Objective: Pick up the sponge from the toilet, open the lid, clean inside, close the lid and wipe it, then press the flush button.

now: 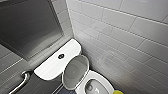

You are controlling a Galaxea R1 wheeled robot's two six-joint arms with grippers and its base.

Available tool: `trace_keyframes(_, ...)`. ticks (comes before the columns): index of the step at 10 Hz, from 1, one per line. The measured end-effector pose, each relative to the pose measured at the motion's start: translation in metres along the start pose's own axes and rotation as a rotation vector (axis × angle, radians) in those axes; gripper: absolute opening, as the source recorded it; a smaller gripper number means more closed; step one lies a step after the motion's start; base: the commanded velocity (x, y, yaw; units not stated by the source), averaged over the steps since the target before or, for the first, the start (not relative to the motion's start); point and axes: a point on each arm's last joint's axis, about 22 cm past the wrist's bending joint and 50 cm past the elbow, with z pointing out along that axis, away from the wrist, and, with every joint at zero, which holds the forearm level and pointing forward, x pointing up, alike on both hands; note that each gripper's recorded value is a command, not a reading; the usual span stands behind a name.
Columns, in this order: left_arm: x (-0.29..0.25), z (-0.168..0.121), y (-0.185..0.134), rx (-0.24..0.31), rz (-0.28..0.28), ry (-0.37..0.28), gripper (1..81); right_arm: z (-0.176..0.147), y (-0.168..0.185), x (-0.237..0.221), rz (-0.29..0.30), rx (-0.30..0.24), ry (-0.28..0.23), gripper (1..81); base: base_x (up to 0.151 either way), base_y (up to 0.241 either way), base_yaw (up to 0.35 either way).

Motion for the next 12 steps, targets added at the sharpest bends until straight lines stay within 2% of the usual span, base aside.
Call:
trace_keyframes(2,-0.016,-0.009,0.005,-0.001,-0.003,-0.012,81.1,-0.007,-0.008,-0.003,0.000,0.001,0.007,1.0,0.000,0.000,0.000)
trace_keyframes(4,-0.006,-0.020,0.009,0.003,0.014,0.033,81.1,-0.026,-0.020,-0.016,-0.024,-0.014,-0.015,1.0,0.000,0.000,0.000)
trace_keyframes(6,-0.015,-0.025,0.012,0.003,0.018,0.039,81.1,-0.039,-0.023,-0.023,-0.040,-0.023,-0.017,1.0,0.000,0.000,0.000)
trace_keyframes(7,-0.018,-0.026,0.013,0.003,0.018,0.038,81.1,-0.042,-0.030,-0.016,-0.053,-0.019,-0.009,1.0,0.000,0.000,0.000)
trace_keyframes(9,-0.012,-0.026,0.012,0.004,0.017,0.051,81.1,-0.049,-0.055,0.037,-0.108,-0.002,0.050,1.0,0.000,0.000,0.000)
trace_keyframes(11,-0.017,-0.027,0.011,0.007,-0.024,0.069,81.1,-0.036,-0.090,0.068,-0.165,0.031,0.063,1.0,0.000,0.000,0.000)
trace_keyframes(12,-0.021,-0.028,0.009,0.010,-0.060,0.084,81.1,-0.016,-0.103,0.052,-0.198,0.019,-0.015,1.0,0.000,0.000,0.000)
